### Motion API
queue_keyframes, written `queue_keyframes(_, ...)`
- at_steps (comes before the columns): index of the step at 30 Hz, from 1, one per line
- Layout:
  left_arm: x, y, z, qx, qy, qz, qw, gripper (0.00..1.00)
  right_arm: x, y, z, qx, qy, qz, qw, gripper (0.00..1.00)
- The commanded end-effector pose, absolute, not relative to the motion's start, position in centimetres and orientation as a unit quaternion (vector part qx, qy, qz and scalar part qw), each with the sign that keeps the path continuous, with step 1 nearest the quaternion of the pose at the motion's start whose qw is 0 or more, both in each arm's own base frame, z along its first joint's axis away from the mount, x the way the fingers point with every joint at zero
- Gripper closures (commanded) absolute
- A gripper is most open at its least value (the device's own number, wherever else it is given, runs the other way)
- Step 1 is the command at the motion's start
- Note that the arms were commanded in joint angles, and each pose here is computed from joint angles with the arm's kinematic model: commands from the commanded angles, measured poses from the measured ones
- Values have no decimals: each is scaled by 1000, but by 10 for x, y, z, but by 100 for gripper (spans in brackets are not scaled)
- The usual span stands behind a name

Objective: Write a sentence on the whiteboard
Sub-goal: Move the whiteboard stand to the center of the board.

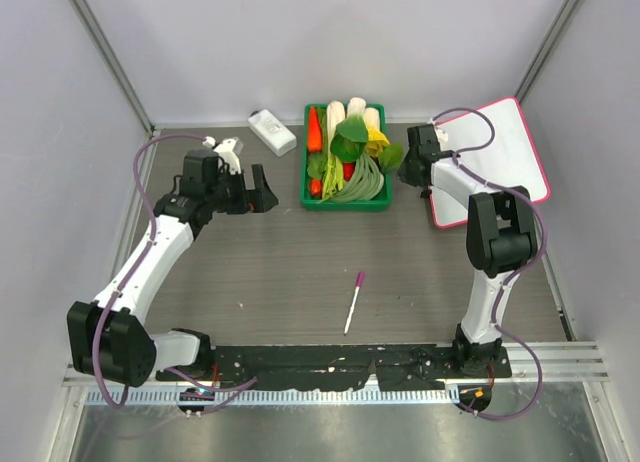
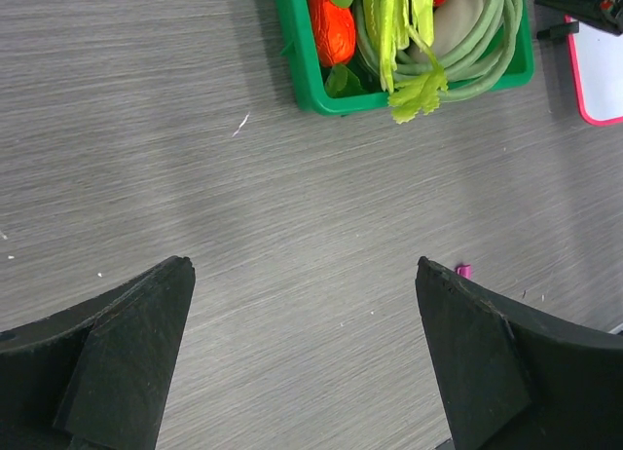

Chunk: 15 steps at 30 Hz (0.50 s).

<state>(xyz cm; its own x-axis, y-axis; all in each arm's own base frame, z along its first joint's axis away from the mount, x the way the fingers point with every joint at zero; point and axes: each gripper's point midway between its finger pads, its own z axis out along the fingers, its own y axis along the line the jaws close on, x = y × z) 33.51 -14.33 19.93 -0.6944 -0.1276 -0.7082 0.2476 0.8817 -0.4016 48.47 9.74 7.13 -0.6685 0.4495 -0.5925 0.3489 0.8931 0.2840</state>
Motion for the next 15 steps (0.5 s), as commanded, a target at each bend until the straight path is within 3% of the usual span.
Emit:
queue_keyframes(1, 333, -139, 208, 42, 883, -233, 404, 0, 517, 83, 89, 221, 894, 37, 389, 92)
queue_keyframes(5, 332, -138, 208, 41, 883, -233, 406, 0, 523, 67, 71, 213, 903, -21, 372, 98)
queue_keyframes(15, 331, -139, 206, 44, 884, -234, 403, 0, 501, 26, 29, 208, 915, -152, 311, 99)
